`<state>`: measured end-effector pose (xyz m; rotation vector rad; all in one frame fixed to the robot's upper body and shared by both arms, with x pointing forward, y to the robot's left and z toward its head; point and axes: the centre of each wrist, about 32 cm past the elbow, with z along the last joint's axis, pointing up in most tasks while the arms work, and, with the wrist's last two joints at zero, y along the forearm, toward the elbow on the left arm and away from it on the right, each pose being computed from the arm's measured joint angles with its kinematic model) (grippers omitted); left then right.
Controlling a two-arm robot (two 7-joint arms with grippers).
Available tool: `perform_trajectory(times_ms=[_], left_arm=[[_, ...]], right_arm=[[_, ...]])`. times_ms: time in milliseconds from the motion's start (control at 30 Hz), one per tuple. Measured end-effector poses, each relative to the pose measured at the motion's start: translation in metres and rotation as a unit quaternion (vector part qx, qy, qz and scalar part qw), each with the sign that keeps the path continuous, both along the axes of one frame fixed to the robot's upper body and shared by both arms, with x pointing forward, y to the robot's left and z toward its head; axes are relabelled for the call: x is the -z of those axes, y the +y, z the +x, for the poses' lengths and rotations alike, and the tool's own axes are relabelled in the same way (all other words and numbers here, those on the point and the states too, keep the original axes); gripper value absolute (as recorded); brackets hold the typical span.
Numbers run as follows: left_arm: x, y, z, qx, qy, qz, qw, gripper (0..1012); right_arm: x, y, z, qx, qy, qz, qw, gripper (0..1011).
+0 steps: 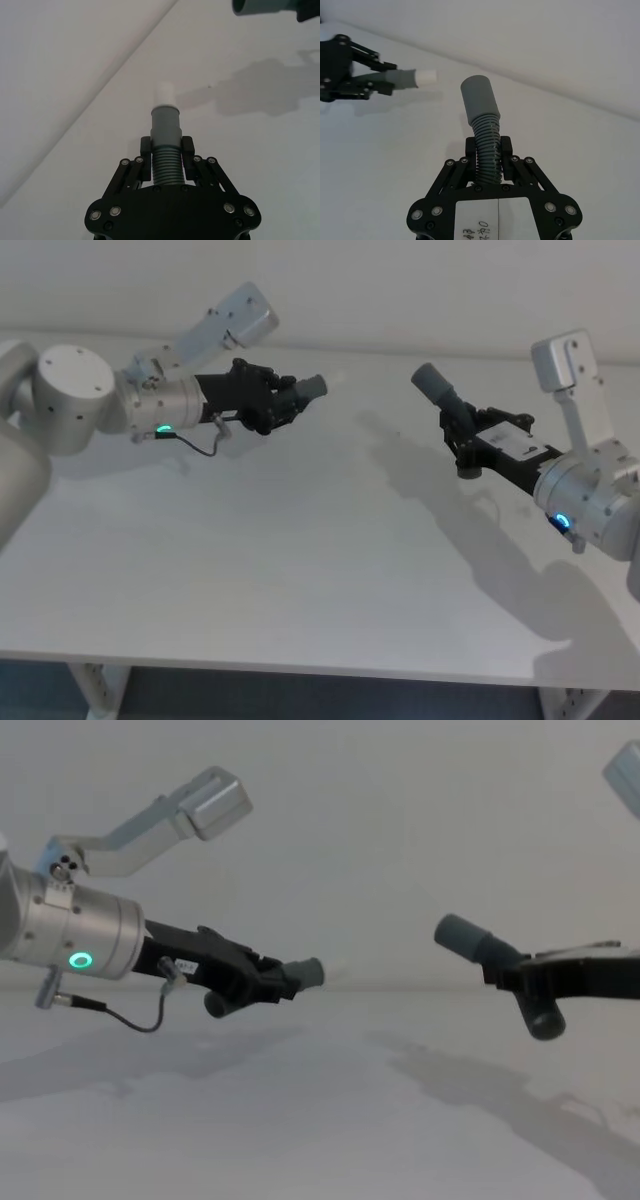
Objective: Use both hands to pick up one end of the pipe from the table, align the ends, and insert them.
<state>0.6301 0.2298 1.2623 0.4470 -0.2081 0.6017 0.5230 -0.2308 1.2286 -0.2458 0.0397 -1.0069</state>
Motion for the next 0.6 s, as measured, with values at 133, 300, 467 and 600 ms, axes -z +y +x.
perform_trajectory(times_ms=[133, 300, 467, 600], left_arm=[[-0.0054, 0.0088, 0.0021, 0.03, -0.008, 0.008, 0.9995, 347], [-0.01, 0.0213, 0.0041, 0.064, -0.016, 0.016, 0.9977, 347], [-0.0132, 0.0309, 0.0048, 0.092, -0.02, 0.022, 0.9953, 347], [-0.0153, 0.0371, 0.0049, 0.113, -0.024, 0.026, 0.993, 347]], right_arm=[[-0.004, -0.006, -0.003, -0.028, -0.022, -0.003, 0.9994, 274], [-0.008, -0.013, -0.007, -0.068, -0.043, -0.014, 0.9967, 274], [-0.011, -0.02, -0.01, -0.104, -0.053, -0.025, 0.9929, 274], [-0.013, -0.026, -0.013, -0.135, -0.056, -0.036, 0.9886, 274]])
